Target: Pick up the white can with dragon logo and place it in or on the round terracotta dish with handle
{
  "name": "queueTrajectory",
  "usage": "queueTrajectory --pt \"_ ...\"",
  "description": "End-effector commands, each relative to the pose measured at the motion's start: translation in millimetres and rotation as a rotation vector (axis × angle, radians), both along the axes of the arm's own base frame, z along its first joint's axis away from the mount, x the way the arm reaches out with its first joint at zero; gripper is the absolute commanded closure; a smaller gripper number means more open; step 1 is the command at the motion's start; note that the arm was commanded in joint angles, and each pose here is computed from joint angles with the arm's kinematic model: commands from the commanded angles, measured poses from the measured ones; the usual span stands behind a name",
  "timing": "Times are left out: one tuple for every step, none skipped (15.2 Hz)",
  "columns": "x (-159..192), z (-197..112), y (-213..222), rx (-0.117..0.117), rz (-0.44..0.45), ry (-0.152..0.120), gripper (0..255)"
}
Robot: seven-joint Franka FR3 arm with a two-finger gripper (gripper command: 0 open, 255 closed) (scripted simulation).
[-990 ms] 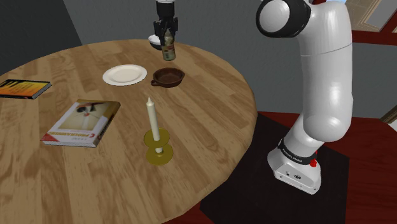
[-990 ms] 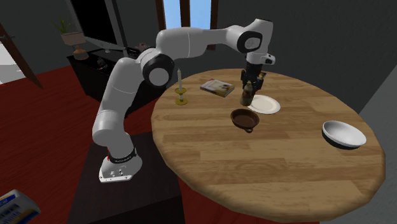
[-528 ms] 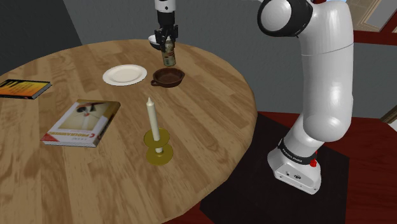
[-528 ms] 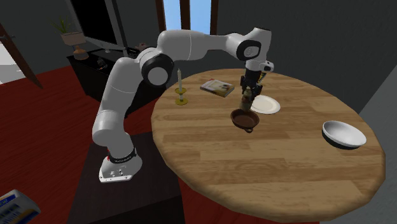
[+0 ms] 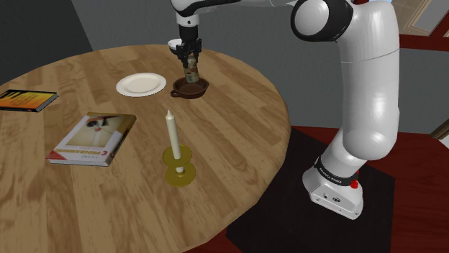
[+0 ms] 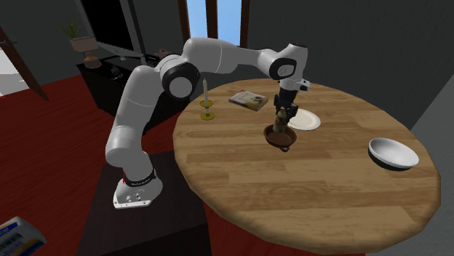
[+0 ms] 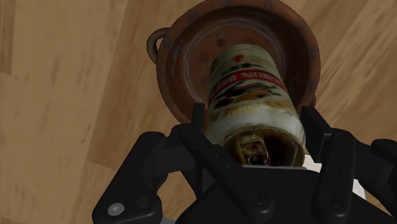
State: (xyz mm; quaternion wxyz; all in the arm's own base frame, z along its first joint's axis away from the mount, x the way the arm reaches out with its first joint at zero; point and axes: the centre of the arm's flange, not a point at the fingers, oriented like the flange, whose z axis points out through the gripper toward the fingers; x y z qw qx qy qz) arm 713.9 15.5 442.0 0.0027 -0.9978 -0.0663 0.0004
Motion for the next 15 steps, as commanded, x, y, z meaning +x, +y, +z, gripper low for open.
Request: queueTrajectory --pt "-0.2 -11.1 0.3 0.000 0.000 -0.001 255" --pt "-0.2 -18.9 0.3 0.000 0.000 -0.001 255" --pt "-0.3 -18.9 0.3 0.000 0.000 -0.001 255" --pt "-0.2 -18.9 0.3 0.000 0.000 -0.001 255" --pt "-0.2 -18.9 0.3 0.000 0.000 -0.001 255" --pt "-0.2 -18.9 0.3 0.000 0.000 -0.001 255" --pt "-0.2 -18.9 0.3 0.000 0.000 -0.001 255" --pt "-0.2 -18.9 0.3 0.000 0.000 -0.001 255" --pt "-0.2 -18.9 0.3 0.000 0.000 -0.001 255" --pt "-0.2 -18.9 0.3 0.000 0.000 -0.001 255" --pt "-0.2 -18.9 0.3 0.000 0.000 -0.001 0" --pt "-0.2 -18.9 0.4 0.000 0.000 -0.001 0" --pt "-0.2 -18.9 0.4 0.000 0.000 -0.001 0" --pt "-0.2 -18.9 0.4 0.000 0.000 -0.001 0" --pt "-0.2 -18.9 0.4 0.000 0.000 -0.001 0"
